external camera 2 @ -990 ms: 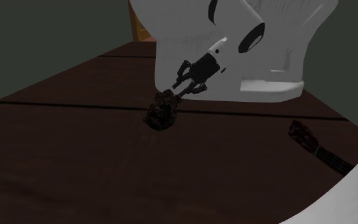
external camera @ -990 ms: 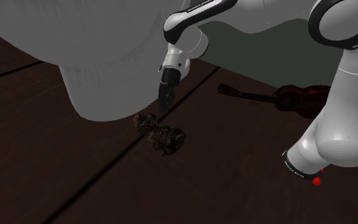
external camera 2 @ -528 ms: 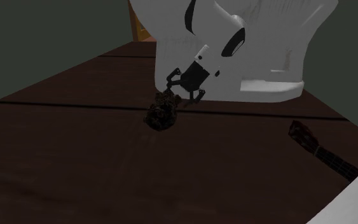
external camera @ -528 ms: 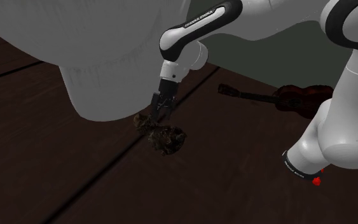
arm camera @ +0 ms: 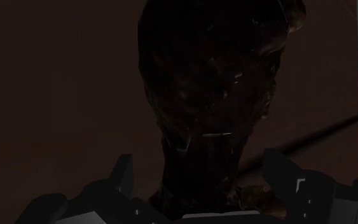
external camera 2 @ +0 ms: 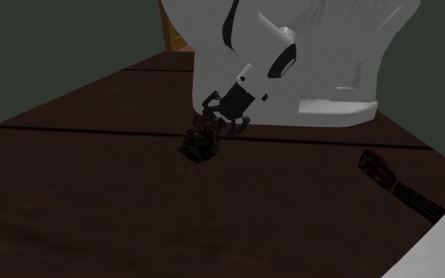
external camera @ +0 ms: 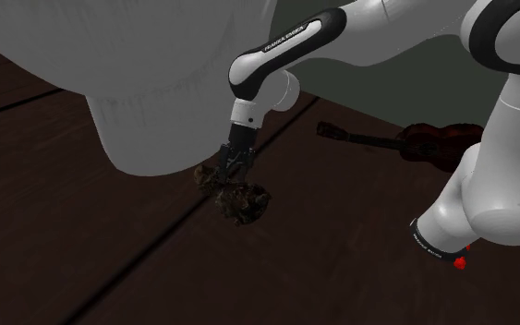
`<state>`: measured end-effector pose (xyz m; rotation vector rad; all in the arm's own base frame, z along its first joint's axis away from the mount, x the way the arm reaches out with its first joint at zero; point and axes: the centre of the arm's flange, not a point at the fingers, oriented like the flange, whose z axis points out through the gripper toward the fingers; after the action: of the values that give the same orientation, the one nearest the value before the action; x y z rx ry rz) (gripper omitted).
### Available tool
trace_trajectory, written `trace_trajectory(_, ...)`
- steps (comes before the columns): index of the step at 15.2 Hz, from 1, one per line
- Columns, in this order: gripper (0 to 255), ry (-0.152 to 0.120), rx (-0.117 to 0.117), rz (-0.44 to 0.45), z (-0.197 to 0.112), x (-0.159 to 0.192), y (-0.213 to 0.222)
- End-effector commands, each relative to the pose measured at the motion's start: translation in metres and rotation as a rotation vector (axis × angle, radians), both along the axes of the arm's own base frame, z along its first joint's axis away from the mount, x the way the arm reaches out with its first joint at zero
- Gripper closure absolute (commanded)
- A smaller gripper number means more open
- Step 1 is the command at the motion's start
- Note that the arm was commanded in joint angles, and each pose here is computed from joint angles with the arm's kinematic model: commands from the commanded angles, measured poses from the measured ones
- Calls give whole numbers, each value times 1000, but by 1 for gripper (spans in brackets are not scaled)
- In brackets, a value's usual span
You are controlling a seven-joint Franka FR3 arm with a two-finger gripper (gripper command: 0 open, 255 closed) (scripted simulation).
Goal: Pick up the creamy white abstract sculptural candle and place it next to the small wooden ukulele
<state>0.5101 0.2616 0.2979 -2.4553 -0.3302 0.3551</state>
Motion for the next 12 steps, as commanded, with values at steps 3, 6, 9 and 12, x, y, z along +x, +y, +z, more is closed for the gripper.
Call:
trace_trajectory(3,0,0,0,0,0,0,0)
trace_trajectory(6,255,0,0,0,1,1,0)
trace_trajectory(9,255,0,0,0,1,0,1)
trace_trajectory(12,255,0,0,0,1,2,2)
